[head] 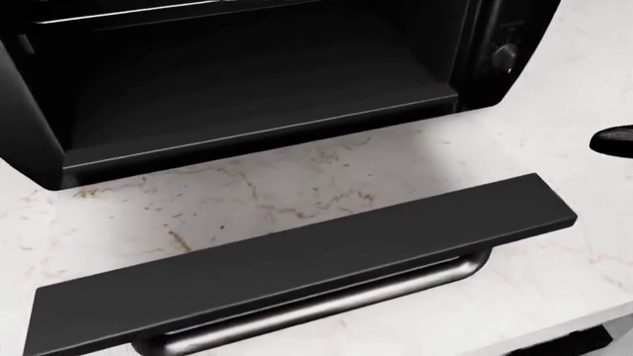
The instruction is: Close the toaster oven door.
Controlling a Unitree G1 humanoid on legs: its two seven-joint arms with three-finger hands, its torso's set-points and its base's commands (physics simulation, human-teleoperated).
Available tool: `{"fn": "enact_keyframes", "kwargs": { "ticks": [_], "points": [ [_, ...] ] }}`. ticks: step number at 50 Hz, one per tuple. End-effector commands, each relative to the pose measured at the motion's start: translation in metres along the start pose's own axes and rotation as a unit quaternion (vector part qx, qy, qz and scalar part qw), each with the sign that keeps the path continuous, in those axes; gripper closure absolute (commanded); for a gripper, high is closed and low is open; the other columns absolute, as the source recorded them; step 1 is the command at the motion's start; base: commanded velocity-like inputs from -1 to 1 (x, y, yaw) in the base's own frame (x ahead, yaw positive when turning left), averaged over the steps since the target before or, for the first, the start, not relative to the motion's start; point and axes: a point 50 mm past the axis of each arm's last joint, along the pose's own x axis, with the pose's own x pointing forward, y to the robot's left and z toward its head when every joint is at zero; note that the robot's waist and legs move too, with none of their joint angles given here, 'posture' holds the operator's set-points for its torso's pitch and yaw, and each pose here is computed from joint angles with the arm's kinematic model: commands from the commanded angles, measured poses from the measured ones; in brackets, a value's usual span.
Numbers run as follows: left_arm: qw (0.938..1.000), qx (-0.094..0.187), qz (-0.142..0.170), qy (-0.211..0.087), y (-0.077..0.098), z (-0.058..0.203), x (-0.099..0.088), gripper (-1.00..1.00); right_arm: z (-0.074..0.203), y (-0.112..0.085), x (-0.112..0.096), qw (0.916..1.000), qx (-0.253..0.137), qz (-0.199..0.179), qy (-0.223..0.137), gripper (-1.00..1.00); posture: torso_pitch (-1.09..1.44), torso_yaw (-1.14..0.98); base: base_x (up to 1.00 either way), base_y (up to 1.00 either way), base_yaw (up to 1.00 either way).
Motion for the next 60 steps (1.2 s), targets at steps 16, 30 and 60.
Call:
{"fn": "enact_keyframes", "kwargs": {
  "ticks": [16,30,60],
  "points": [
    [0.999,0.003,0.002,-0.044,0.003,0.018,0.0,-1.0,0.011,0.0,0.011,0.9974,-0.048,-0.008,-0.052,-1.0,0.0,0.0,0.0,0.0,0.0],
    [0.9991,0.002,0.001,-0.043,0.003,0.017,0.0,-1.0,0.006,0.003,0.014,0.9965,-0.065,0.001,-0.052,-1.0,0.0,0.0,0.0,0.0,0.0],
    [0.999,0.003,0.004,-0.044,0.005,0.019,0.0,-1.0,-0.012,0.019,0.011,0.9941,-0.094,0.03,-0.045,-1.0,0.0,0.0,0.0,0.0,0.0]
  ]
}}
